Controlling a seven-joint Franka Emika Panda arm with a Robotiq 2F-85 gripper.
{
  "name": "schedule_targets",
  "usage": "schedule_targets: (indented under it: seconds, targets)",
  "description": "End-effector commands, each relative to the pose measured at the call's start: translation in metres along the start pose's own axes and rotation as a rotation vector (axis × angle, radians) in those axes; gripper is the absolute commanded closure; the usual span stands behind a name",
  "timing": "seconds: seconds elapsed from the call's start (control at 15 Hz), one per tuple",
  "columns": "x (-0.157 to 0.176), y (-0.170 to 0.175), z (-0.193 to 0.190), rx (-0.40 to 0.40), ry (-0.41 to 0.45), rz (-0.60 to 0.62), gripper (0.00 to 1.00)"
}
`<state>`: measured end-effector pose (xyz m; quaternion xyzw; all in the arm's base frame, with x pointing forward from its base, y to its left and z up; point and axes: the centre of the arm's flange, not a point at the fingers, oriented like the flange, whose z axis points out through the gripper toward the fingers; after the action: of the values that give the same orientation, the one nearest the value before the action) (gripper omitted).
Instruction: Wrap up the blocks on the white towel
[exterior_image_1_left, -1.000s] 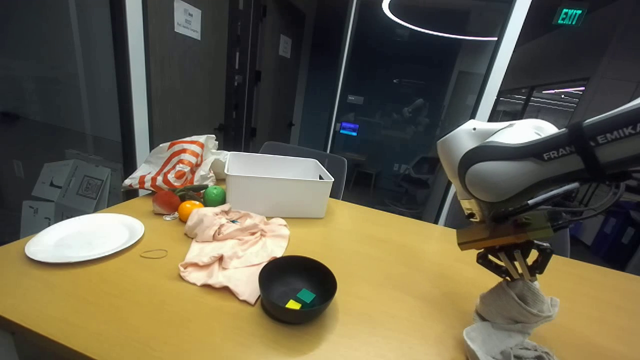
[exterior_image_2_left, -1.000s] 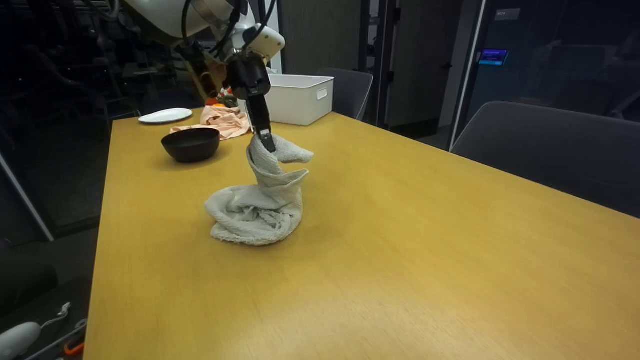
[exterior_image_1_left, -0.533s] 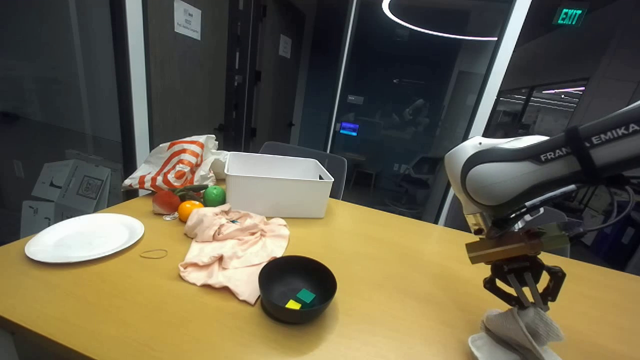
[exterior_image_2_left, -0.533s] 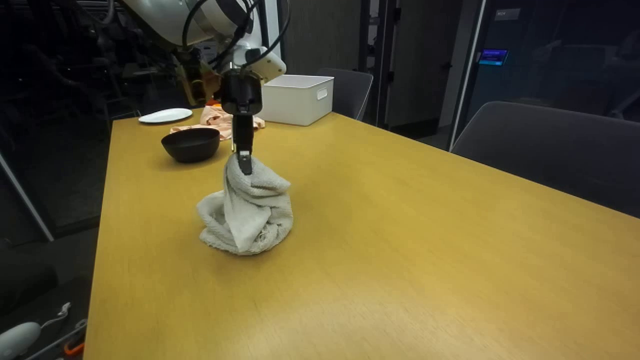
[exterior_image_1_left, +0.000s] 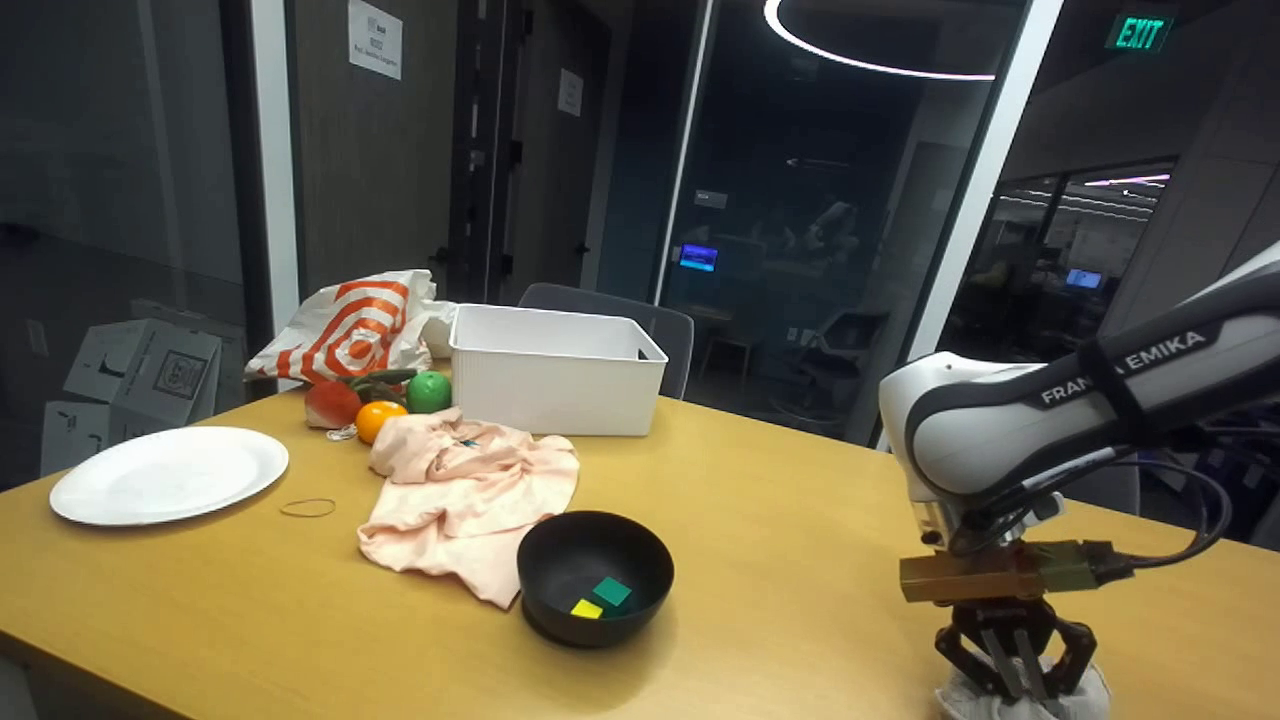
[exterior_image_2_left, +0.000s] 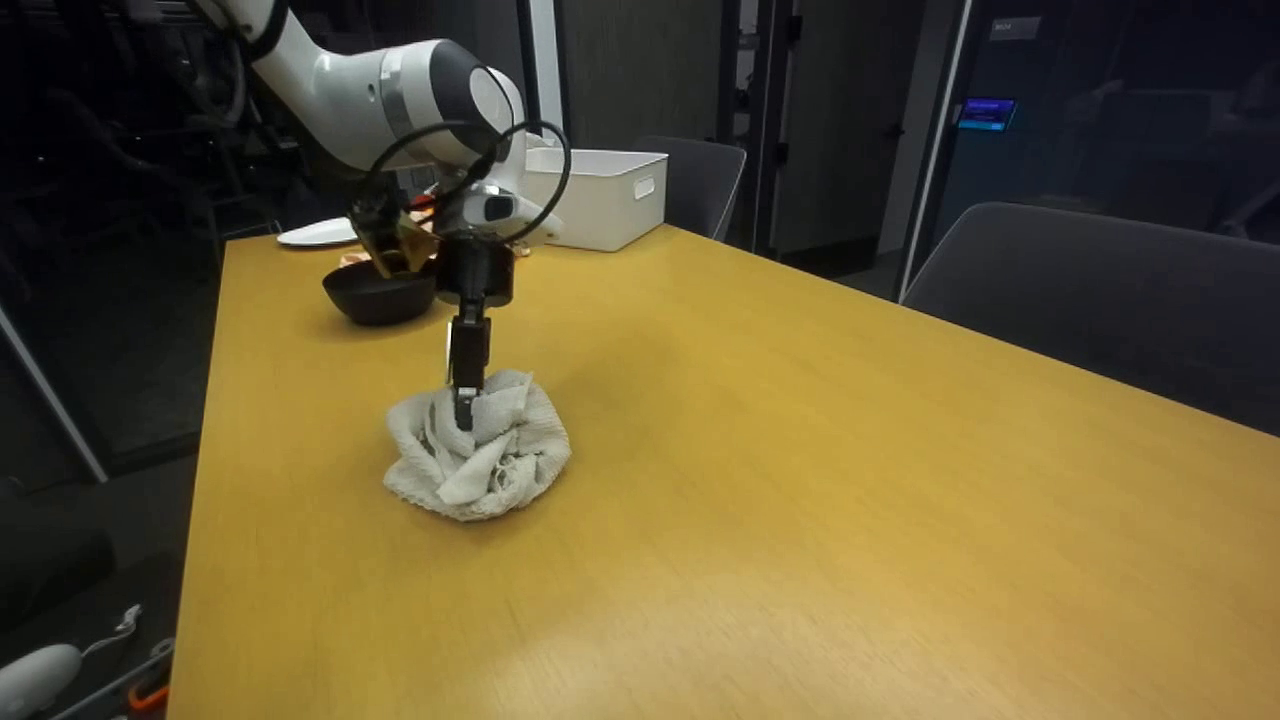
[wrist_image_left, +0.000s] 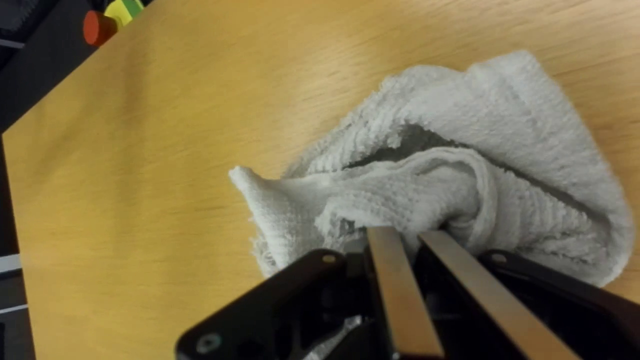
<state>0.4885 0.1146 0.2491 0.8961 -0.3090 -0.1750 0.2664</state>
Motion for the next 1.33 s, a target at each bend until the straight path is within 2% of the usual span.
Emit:
schedule_targets:
  seconds: [0.0, 0.07, 0.13, 0.27, 0.47, 0.67, 0.73, 0.93, 1.07, 1.27]
  targets:
    - [0.002, -0.013, 0.018, 0.063, 0.031, 0.058, 0.94]
    - [0.003, -0.015, 0.019, 0.07, 0.035, 0.066, 0.68]
    - [0.002, -0.012, 0.015, 0.076, 0.039, 0.077, 0.67]
    - [0.004, -0.003, 0.004, 0.083, 0.048, 0.08, 0.54]
    - [0.006, 0.023, -0.023, 0.089, 0.091, 0.11, 0.32]
    - [0.008, 0.052, -0.055, 0.149, 0.143, 0.133, 0.07]
    - [0.007, 0.062, -0.066, 0.175, 0.151, 0.136, 0.01]
    - [0.001, 0.095, -0.099, 0.257, 0.198, 0.18, 0.0]
    - [-0.003, 0.119, -0.113, 0.34, 0.202, 0.227, 0.0]
    - [-0.008, 0.146, -0.126, 0.405, 0.198, 0.273, 0.01]
